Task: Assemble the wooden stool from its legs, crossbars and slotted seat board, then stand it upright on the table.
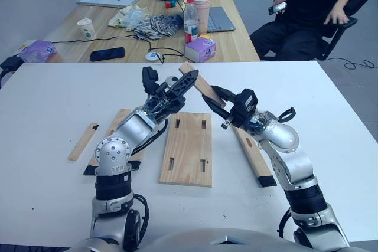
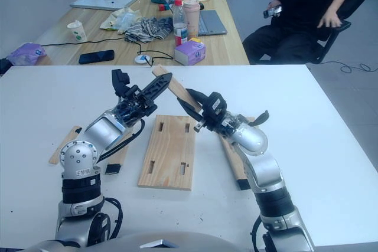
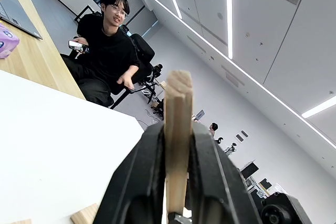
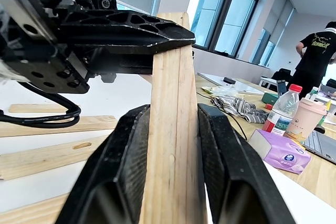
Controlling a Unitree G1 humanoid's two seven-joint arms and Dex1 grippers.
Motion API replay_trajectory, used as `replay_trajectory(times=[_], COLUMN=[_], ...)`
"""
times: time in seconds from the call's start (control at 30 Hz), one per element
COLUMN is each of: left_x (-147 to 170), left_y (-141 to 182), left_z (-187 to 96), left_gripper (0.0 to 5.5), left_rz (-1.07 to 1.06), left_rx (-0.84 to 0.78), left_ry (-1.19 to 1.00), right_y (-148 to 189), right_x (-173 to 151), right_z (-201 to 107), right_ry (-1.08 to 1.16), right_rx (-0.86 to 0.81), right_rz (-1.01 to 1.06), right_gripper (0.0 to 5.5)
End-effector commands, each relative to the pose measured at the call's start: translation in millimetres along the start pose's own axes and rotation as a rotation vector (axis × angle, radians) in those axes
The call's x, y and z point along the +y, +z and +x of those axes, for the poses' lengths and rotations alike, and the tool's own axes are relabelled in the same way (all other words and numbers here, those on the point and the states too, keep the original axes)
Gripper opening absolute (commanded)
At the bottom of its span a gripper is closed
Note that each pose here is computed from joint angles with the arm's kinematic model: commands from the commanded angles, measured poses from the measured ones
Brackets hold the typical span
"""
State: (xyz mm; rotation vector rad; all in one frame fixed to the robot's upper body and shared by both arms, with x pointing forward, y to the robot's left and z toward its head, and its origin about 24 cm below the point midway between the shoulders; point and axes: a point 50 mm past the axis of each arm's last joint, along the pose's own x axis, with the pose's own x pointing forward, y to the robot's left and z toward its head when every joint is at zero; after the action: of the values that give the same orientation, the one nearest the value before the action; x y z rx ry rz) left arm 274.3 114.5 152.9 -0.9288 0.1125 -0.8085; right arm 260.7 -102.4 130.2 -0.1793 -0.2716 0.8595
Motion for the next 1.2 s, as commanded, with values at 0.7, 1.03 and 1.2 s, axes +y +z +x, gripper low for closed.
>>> replay_trajectory(times=[0.7,1.03,1.2], left_x=[63,86,95], left_y=[60,35,27], left_z=[-110,-135,-141], left_gripper=[0.37,0.37,0.37], left_rz=[0.507,0.528,0.509], left_rx=[-0.111,-0.036,-0.03], left_ry=[0.64,0.746,0.776], right_y=[-33,-36,-36], right_x=[-32,-31,-31], right_z=[-54,-57,-56], right_ry=[-0.159,-0.145,-0.139], right_rx=[0.221,0.247,0.251], right_rz=[-0.045,-0.048,-0.048], right_gripper=[2.31,2.31,2.31])
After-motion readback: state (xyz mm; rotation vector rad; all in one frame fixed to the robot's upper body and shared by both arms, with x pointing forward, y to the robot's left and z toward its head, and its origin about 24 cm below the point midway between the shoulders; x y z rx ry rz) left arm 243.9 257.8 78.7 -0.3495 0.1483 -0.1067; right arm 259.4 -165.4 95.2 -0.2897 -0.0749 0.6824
